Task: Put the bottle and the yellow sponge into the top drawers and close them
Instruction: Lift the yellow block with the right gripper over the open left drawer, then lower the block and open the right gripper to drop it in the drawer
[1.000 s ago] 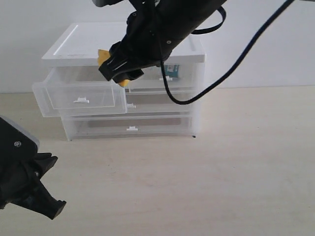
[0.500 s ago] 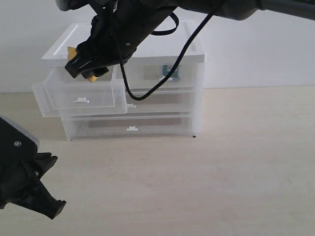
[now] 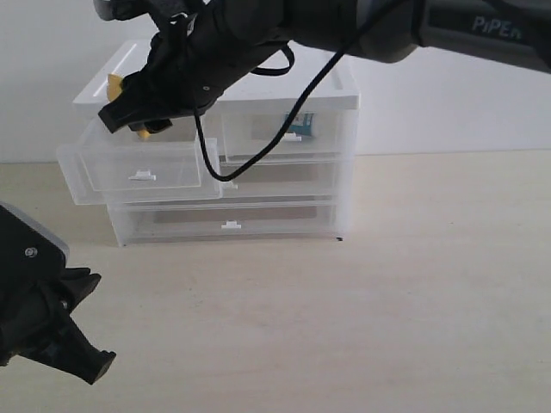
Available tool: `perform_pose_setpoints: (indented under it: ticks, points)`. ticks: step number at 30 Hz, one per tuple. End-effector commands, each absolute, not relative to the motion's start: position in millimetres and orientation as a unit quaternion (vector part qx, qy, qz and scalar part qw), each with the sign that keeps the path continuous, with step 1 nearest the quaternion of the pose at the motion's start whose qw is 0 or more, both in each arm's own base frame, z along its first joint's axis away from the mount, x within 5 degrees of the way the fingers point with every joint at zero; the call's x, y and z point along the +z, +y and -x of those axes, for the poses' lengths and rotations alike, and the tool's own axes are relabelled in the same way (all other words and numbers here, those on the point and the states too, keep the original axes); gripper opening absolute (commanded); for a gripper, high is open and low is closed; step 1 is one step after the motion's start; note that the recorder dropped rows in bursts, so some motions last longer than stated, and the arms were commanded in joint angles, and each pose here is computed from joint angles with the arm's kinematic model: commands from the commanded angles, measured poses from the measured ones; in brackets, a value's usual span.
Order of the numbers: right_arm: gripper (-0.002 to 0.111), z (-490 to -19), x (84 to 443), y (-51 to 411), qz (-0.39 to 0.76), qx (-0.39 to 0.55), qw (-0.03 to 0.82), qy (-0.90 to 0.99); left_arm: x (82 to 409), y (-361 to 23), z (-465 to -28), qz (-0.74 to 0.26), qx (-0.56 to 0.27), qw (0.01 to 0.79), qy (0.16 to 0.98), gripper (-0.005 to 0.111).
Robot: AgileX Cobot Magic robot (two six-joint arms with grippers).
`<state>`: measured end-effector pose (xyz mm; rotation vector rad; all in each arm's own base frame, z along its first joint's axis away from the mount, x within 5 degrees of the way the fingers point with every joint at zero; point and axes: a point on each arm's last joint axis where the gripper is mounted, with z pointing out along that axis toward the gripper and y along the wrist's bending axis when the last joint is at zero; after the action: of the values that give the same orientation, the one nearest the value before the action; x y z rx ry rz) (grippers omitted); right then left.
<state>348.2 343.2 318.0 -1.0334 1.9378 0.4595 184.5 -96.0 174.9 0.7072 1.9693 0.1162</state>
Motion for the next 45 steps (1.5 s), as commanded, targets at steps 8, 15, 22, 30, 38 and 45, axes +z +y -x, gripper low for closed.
perform_pose_setpoints:
  ticks: [8,15,22,30,38,45]
  points:
    - [0.0,-351.9,320.2,351.6,0.389,0.205,0.47,0.765,176.7,-96.0,-185.3,-0.289,0.047,0.503,0.813,0.004]
    - [0.0,-356.1,304.9,356.6,0.388,0.204,0.46,0.772,176.6,-96.2,-185.1,-0.29,0.047,0.502,0.813,0.004]
    - [0.0,-357.0,296.9,358.1,0.388,0.205,0.446,0.78,176.9,-96.0,-185.3,-0.289,0.048,0.504,0.813,0.004]
    - [0.0,-355.4,294.2,357.3,0.398,0.2,0.432,0.785,176.9,-96.0,-185.3,-0.289,0.048,0.504,0.813,0.004]
    - [0.009,-354.4,293.8,356.7,0.407,0.195,0.427,0.784,176.9,-96.1,-185.3,-0.29,0.048,0.504,0.812,0.004]
    - [0.045,-353.2,307.1,357.1,0.415,0.197,0.425,0.78,176.9,-96.1,-185.3,-0.29,0.048,0.504,0.812,0.004]
